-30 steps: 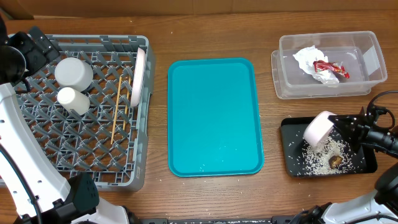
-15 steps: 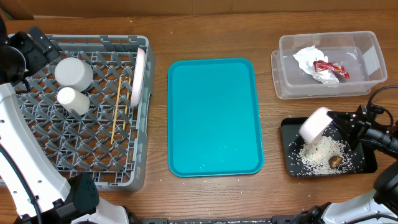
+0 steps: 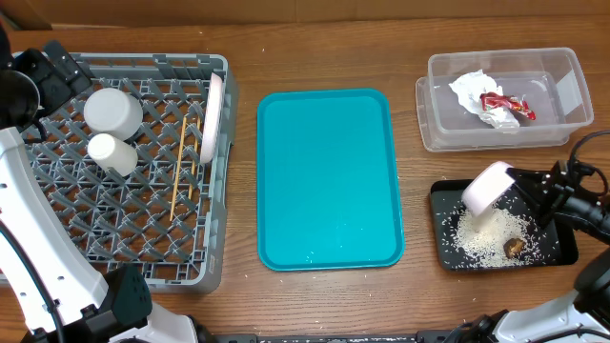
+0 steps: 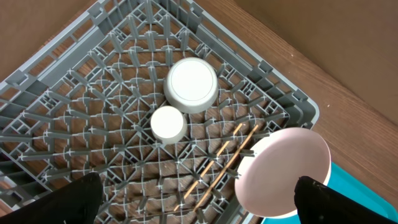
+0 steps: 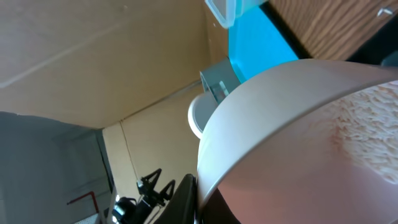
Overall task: Sort waste into correct bins and load items into the dishwasher
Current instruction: 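Tilt the bowl with the right gripper to dump rice onto the black tray, then hold the tipped bowl over the black tray with the right gripper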
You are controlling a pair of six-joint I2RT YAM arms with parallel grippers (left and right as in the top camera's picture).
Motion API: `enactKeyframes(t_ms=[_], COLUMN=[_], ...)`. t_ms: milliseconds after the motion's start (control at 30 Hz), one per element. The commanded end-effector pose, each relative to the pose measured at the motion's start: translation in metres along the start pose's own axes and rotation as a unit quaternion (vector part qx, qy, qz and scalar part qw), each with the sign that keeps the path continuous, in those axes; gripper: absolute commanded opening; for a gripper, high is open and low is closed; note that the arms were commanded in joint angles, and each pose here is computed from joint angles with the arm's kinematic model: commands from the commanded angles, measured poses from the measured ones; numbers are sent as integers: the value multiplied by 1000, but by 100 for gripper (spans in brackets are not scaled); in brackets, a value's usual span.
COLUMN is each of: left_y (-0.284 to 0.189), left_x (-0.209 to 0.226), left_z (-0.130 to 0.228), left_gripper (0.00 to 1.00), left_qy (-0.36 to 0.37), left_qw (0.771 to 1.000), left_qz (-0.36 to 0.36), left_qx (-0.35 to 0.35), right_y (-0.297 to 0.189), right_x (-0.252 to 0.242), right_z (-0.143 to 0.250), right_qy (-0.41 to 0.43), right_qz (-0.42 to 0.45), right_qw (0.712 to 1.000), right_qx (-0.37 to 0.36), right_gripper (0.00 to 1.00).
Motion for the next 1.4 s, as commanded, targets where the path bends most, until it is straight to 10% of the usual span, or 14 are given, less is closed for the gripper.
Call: enactKeyframes(t_ms=[0,1367], left_y=[-1,-1], left_x=[0,0], left_z=[0,0], left_gripper=[100,100], left_qy=[-6,-6], left_qw=[1000,1000], left_qz=[4,4], left_qx=[0,0], right_y=[0,-9], right_x=[7,32], right_z=[2,-11], right_qy=[-1,66], right_qz=[-11,-107], right_qw=[1000,991], right_qx=[-4,-47], right_gripper=[4,3])
Point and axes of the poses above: each gripper's point midway between its finger pads, its own y axis out along the fingers, its own x axis along the line the jaws close on, z = x × y, the point moved 3 cm from there along -y, back along the fingers, and after that the axes turned 2 degrees about -y, right-handed, at the moved point
